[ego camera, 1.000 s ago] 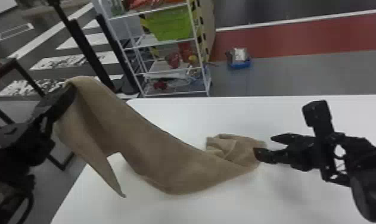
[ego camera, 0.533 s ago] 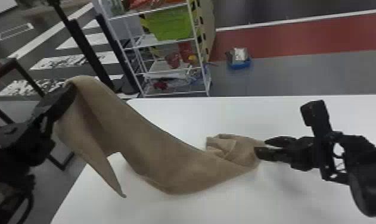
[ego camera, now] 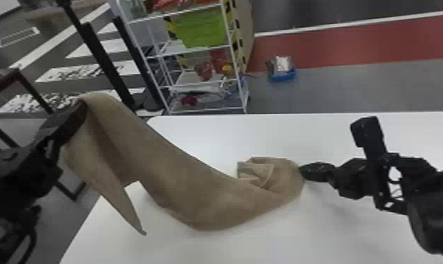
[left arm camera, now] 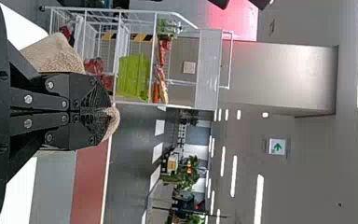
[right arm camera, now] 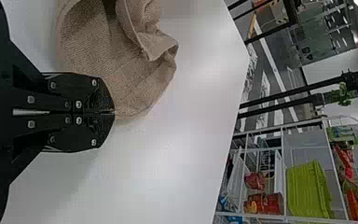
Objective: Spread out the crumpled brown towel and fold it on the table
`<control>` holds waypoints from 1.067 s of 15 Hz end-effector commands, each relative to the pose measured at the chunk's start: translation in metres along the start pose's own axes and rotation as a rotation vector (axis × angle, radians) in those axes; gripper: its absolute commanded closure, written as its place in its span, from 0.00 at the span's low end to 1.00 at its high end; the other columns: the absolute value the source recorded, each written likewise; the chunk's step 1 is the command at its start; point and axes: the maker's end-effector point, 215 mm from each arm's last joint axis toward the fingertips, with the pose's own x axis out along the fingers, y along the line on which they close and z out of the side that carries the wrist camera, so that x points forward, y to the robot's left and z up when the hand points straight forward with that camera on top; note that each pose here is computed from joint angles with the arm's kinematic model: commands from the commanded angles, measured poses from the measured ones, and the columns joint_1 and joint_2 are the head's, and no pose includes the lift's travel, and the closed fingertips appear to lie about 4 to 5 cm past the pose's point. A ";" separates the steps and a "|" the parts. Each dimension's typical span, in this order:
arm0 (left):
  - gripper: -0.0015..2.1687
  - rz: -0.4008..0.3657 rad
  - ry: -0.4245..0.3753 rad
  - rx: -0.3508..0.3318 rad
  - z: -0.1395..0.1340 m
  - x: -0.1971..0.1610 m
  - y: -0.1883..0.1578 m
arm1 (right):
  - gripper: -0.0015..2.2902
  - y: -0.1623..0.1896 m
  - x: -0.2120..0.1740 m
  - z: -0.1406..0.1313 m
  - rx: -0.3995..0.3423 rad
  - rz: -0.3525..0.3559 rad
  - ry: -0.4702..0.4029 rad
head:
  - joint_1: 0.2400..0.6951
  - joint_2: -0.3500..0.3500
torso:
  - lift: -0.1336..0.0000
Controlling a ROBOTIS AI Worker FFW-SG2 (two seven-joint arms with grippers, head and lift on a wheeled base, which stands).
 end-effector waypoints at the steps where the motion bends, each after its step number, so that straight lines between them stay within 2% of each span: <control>1: 0.85 0.008 -0.002 0.003 0.002 -0.002 0.004 | 0.66 0.001 -0.028 0.020 0.025 -0.002 -0.084 | 1.00 1.00 | 0.07; 4: 0.85 0.013 -0.004 0.006 0.003 -0.004 0.007 | 0.66 -0.014 -0.088 0.055 0.092 -0.018 -0.223 | 1.00 1.00 | 0.07; 6: 0.85 0.000 -0.007 0.000 0.004 -0.003 0.002 | 0.66 -0.029 -0.128 0.064 0.134 -0.044 -0.266 | 0.96 1.00 | 0.07; 8: 0.85 -0.050 0.007 -0.028 0.000 -0.004 -0.009 | 0.66 -0.042 -0.164 0.061 0.195 -0.079 -0.296 | 0.94 1.00 | 0.07; 10: 0.85 -0.082 0.016 -0.045 -0.002 -0.007 -0.013 | 0.66 -0.053 -0.201 0.047 0.315 -0.125 -0.280 | 0.94 1.00 | 0.07; 12: 0.85 -0.119 0.005 -0.065 0.000 -0.008 -0.016 | 0.66 -0.061 -0.247 0.050 0.330 -0.217 -0.325 | 0.96 1.00 | 0.07; 14: 0.85 -0.108 -0.004 -0.069 0.002 -0.008 -0.008 | 0.66 -0.067 -0.296 0.061 0.307 -0.299 -0.386 | 0.98 0.92 | 0.07; 16: 0.85 -0.116 -0.001 -0.075 0.001 -0.009 -0.008 | 0.66 -0.067 -0.329 0.059 0.364 -0.304 -0.412 | 0.97 0.87 | 0.07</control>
